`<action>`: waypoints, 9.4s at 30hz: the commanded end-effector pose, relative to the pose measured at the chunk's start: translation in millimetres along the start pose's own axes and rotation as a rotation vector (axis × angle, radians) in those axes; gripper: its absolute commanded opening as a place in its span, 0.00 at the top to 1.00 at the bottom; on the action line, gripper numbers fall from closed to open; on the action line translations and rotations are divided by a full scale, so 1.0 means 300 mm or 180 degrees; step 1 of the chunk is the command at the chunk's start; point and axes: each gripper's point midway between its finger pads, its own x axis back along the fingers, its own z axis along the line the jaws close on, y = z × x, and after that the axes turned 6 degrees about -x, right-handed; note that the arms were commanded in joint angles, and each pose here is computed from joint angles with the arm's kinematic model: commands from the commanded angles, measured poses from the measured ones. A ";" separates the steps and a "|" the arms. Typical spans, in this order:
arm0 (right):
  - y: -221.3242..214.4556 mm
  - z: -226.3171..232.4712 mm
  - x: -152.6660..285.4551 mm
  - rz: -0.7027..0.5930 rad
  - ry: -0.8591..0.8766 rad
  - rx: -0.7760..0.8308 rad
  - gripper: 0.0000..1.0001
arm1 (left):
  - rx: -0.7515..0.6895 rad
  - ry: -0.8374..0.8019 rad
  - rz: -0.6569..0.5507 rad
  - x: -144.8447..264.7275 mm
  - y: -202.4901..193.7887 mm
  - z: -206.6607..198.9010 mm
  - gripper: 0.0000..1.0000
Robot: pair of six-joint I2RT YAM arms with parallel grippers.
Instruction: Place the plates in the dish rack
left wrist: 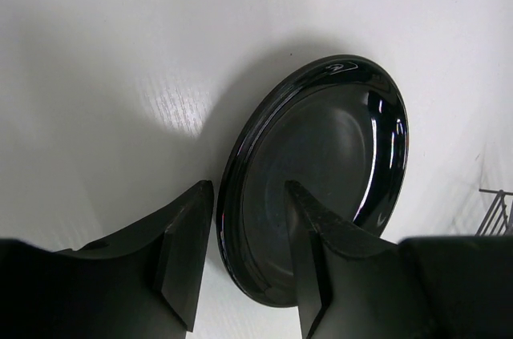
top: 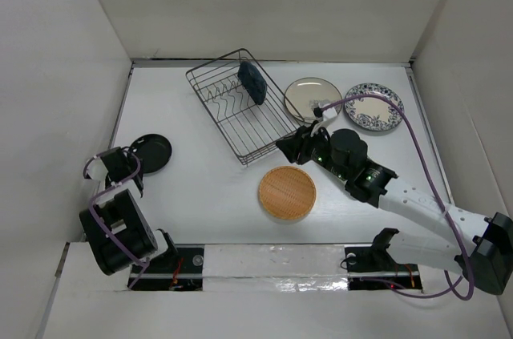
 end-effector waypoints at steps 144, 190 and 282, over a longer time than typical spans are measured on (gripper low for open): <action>0.484 -0.304 -0.883 -0.0709 -0.1726 0.1594 0.39 | -0.2759 -0.3941 -0.0185 1.009 -0.254 -0.764 0.37; -0.723 -0.515 0.181 0.1691 -0.1253 -0.1730 0.79 | -0.2759 -0.3947 -0.0231 1.019 -0.243 -0.759 0.63; 0.173 -1.036 -0.119 -0.0684 -0.2203 -0.1237 0.38 | -0.2720 -0.4011 -0.0326 1.058 -0.223 -0.754 0.71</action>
